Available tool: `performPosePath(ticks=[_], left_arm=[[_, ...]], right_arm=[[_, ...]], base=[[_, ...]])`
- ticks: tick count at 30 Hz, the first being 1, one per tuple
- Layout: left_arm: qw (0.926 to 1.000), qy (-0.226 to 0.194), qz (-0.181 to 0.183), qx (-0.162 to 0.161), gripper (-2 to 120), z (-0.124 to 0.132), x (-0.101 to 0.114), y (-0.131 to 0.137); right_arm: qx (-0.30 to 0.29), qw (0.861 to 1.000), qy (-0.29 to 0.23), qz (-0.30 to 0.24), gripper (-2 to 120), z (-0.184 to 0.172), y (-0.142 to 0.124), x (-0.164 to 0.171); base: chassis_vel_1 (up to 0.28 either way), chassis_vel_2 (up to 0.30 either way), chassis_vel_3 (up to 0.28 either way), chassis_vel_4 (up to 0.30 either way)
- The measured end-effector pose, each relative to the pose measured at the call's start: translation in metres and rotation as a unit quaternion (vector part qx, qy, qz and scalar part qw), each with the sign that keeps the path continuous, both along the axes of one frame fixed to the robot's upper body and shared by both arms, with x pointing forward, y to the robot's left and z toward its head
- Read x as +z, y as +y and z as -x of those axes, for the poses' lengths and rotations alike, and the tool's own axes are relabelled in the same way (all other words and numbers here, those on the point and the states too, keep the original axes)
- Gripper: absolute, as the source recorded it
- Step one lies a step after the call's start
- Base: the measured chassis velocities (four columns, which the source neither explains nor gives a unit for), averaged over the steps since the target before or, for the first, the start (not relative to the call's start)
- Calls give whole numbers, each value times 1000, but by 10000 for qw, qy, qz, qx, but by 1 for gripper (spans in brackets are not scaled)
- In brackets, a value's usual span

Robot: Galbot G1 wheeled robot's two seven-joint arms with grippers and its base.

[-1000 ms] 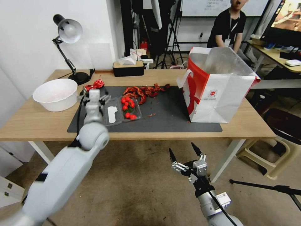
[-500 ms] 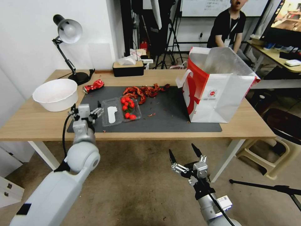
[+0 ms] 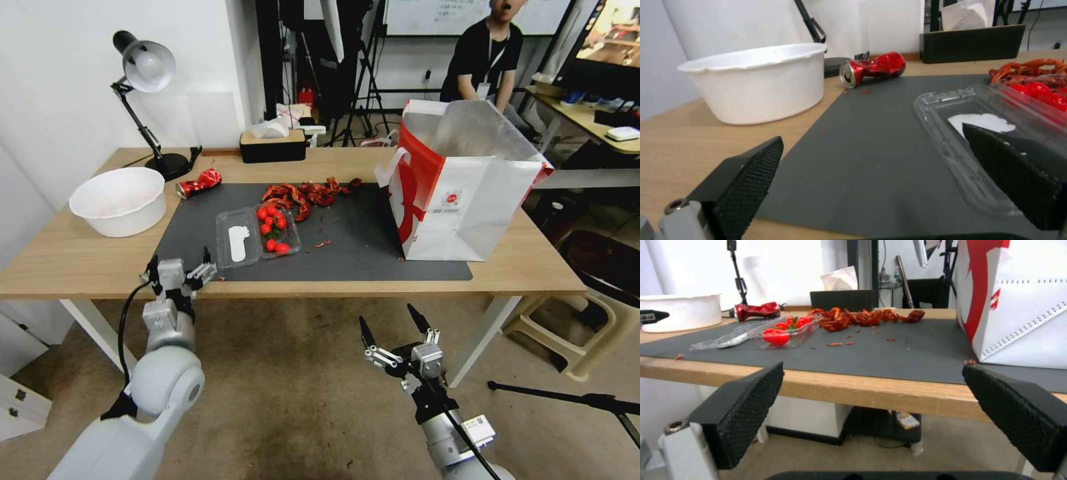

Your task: Pick up the trash from the table and place it into the takeout bag.

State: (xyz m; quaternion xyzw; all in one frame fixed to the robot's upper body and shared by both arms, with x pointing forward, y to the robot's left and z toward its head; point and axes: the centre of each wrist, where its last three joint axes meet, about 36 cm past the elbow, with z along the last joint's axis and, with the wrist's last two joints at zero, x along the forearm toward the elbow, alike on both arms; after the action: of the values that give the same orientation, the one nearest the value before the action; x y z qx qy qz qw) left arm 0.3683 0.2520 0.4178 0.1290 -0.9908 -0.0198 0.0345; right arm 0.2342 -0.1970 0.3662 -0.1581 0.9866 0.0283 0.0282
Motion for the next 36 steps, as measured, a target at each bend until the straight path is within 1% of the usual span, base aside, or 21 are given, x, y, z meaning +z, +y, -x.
performPosePath(ticks=[3, 7, 13, 17, 19, 20, 21, 22, 24, 25, 26, 29, 30, 33, 34, 35, 36], left_arm=[[9999, -23, 118, -35, 100, 16, -8, 1], [9998, -65, 186, -102, 100, 21, -9, 2], [9997, -92, 197, -109, 100, 17, -11, 5], [9996, -93, 192, -184, 100, 11, -11, 8], [9995, -174, 130, -246, 100, 5, -13, 10], [9989, -336, -41, -333, 100, -3, -18, 14], [9986, -375, -88, -375, 100, -9, -19, 16], [9986, -375, -88, -375, 100, -9, -19, 16], [9981, -404, -117, -448, 100, -21, -18, 19], [9975, -440, -164, -530, 100, -37, -15, 26], [9975, -440, -164, -530, 100, -37, -15, 26], [9952, -552, -373, -712, 100, -72, 0, 47], [9952, -552, -373, -712, 100, -72, 0, 47], [9916, -649, -694, -880, 100, -112, 25, 77], [9910, -630, -754, -908, 100, -120, 27, 83], [9910, -630, -754, -908, 100, -120, 27, 83], [9901, -591, -832, -962, 100, -132, 32, 91]], right_arm=[[3, 10000, 20, -1, 100, 1, 0, -1], [14, 10000, 28, -5, 100, 1, 1, -1], [22, 10000, 28, -4, 100, 1, 1, -2], [27, 10000, 23, 20, 100, 0, 0, -1], [26, 10000, 19, 29, 100, 0, -1, -1], [25, 10000, 18, 33, 100, -1, -1, -1], [23, 10000, 18, 32, 100, -1, -1, -1], [23, 10000, 18, 32, 100, -1, -1, -1], [18, 10000, 22, 22, 100, 0, 0, -1], [18, 10000, 29, 16, 100, 0, 0, -1], [18, 10000, 29, 16, 100, 0, 0, -1], [27, 10000, 30, 25, 100, -1, 0, -2], [27, 10000, 30, 25, 100, -1, 0, -2], [71, 10000, 21, 27, 100, -3, 2, -1], [77, 10000, 25, 24, 100, -3, 3, -1], [77, 10000, 25, 24, 100, -3, 3, -1], [83, 10000, 24, 17, 100, -3, 3, -1]], base=[[0, 0, 0, 0], [0, 0, 0, 0], [0, 0, 0, 0], [0, 0, 0, 0], [0, 0, 0, 0], [0, 0, 0, 0], [0, 0, 0, 0], [0, 0, 0, 0], [0, 0, 0, 0], [0, 0, 0, 0], [0, 0, 0, 0], [0, 0, 0, 0], [0, 0, 0, 0], [0, 0, 0, 0], [0, 0, 0, 0], [0, 0, 0, 0], [0, 0, 0, 0]])
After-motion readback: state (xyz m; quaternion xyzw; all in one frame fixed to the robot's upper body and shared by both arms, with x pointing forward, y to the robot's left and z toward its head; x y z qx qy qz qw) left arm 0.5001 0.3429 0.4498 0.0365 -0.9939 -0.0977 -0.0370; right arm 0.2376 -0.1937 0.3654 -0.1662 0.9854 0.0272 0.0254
